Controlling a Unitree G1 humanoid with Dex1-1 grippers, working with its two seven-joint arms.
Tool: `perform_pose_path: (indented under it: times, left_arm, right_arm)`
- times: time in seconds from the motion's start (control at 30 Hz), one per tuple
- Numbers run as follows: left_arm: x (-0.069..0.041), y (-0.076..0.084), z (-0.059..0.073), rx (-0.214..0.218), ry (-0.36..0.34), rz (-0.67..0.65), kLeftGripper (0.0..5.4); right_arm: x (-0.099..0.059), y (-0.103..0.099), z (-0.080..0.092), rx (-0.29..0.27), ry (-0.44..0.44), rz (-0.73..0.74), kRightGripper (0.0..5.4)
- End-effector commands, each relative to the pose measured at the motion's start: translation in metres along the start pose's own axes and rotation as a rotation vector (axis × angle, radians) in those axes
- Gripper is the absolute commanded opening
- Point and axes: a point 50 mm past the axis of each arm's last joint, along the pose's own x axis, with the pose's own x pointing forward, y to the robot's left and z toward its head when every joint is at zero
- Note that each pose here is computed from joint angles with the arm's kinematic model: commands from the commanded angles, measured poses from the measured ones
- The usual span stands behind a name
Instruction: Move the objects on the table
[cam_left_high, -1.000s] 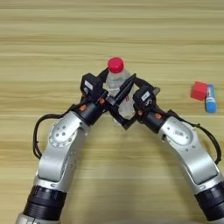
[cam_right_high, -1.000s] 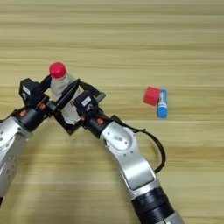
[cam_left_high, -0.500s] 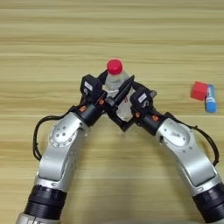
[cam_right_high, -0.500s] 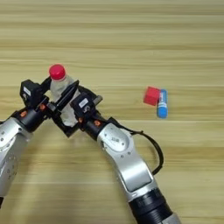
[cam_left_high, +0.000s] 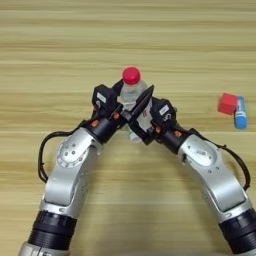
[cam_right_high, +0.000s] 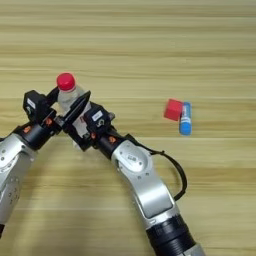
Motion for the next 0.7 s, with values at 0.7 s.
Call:
perform_pose_path:
  times: [0.7]
  left_arm:
    - [0.005,0.018,0.015,0.024,-0.081,0.078,5.21]
  right_arm:
    - [-0.002,-0.059,-0.005,0.061,0.012,-0.374,3.12]
